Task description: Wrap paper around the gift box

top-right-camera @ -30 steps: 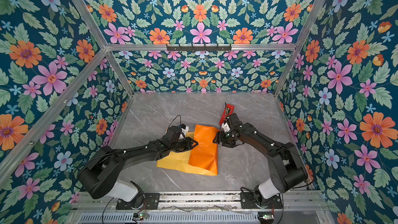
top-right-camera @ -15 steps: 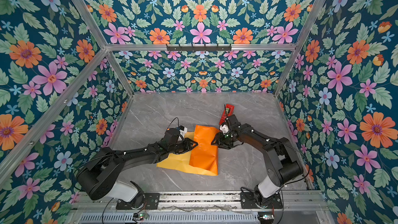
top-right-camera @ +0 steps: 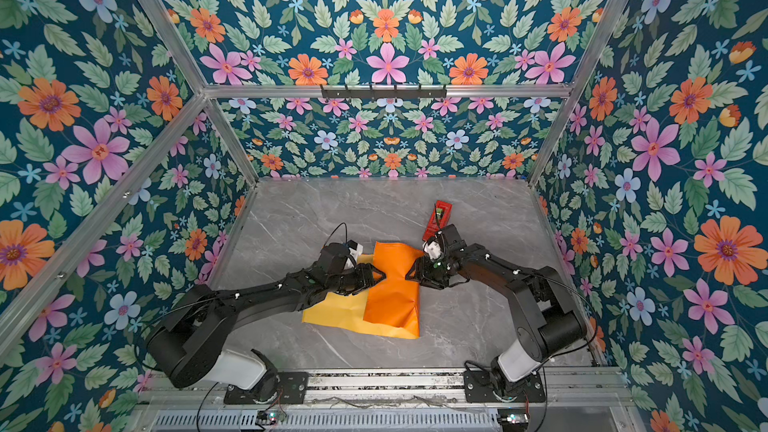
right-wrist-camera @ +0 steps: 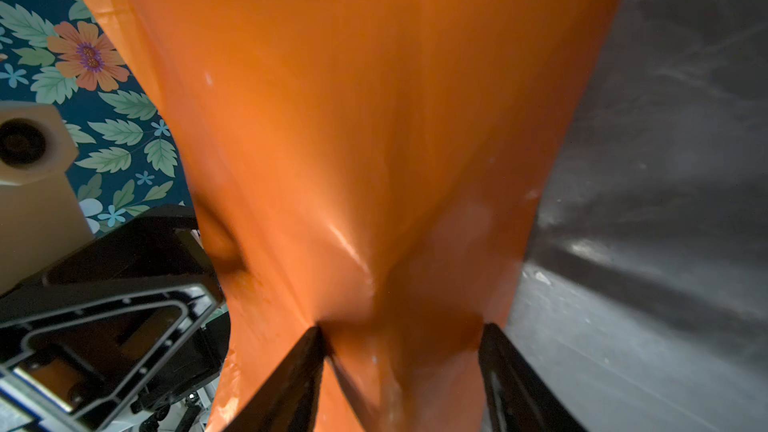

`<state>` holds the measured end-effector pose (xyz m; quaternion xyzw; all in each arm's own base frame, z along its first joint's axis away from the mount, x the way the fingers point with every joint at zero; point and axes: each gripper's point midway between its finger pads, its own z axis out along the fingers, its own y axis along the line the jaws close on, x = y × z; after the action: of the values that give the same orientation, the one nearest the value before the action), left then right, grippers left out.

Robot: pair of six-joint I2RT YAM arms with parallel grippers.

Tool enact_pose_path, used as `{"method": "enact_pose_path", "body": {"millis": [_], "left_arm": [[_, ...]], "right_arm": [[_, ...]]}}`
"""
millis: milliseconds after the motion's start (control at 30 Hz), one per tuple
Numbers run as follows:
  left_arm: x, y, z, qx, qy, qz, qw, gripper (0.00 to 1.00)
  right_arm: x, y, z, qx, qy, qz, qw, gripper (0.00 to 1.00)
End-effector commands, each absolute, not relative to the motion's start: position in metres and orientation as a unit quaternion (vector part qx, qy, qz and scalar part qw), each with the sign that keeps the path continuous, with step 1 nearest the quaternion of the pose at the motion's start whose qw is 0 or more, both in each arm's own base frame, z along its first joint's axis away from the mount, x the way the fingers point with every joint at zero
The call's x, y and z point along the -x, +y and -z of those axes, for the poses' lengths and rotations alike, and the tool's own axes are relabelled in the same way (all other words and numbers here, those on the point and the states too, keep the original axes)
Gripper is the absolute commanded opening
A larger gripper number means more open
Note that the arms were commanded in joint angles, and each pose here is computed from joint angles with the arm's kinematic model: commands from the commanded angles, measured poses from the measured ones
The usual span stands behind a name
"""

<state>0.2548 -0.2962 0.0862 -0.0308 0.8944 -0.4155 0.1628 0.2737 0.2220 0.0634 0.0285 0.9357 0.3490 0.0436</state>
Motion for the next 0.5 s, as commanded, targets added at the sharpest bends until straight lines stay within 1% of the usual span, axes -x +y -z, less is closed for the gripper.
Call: {"method": "enact_pose_path", "body": {"millis": [0, 100, 233, 333, 400, 467], "left_arm": [[-0.250, -0.300, -0.087, 0.018, 0.895, 0.419, 0.151, 0.63], [-0.246, -0.301, -0.082, 0.009, 0.902, 0.408, 0.143, 0.66], [-0.244, -0.302, -0.072, -0.006, 0.913, 0.383, 0.137, 0.65], [-0.246, -0.296, -0.063, -0.006, 0.923, 0.358, 0.140, 0.59], [-0.247, -0.292, -0.058, -0.006, 0.927, 0.346, 0.143, 0.49], [-0.246, -0.290, -0.054, -0.005, 0.930, 0.339, 0.142, 0.43]], "right_arm": [[-0.266, 0.196, -0.038, -0.064, 0.960, -0.271, 0.034, 0.60], [-0.268, 0.196, -0.038, -0.072, 0.959, -0.270, 0.039, 0.60], [-0.269, 0.198, -0.036, -0.081, 0.957, -0.274, 0.047, 0.60], [-0.271, 0.200, -0.035, -0.085, 0.956, -0.277, 0.049, 0.61], [-0.274, 0.201, -0.039, -0.082, 0.956, -0.278, 0.055, 0.63], [-0.275, 0.200, -0.044, -0.077, 0.957, -0.275, 0.060, 0.65]]}}
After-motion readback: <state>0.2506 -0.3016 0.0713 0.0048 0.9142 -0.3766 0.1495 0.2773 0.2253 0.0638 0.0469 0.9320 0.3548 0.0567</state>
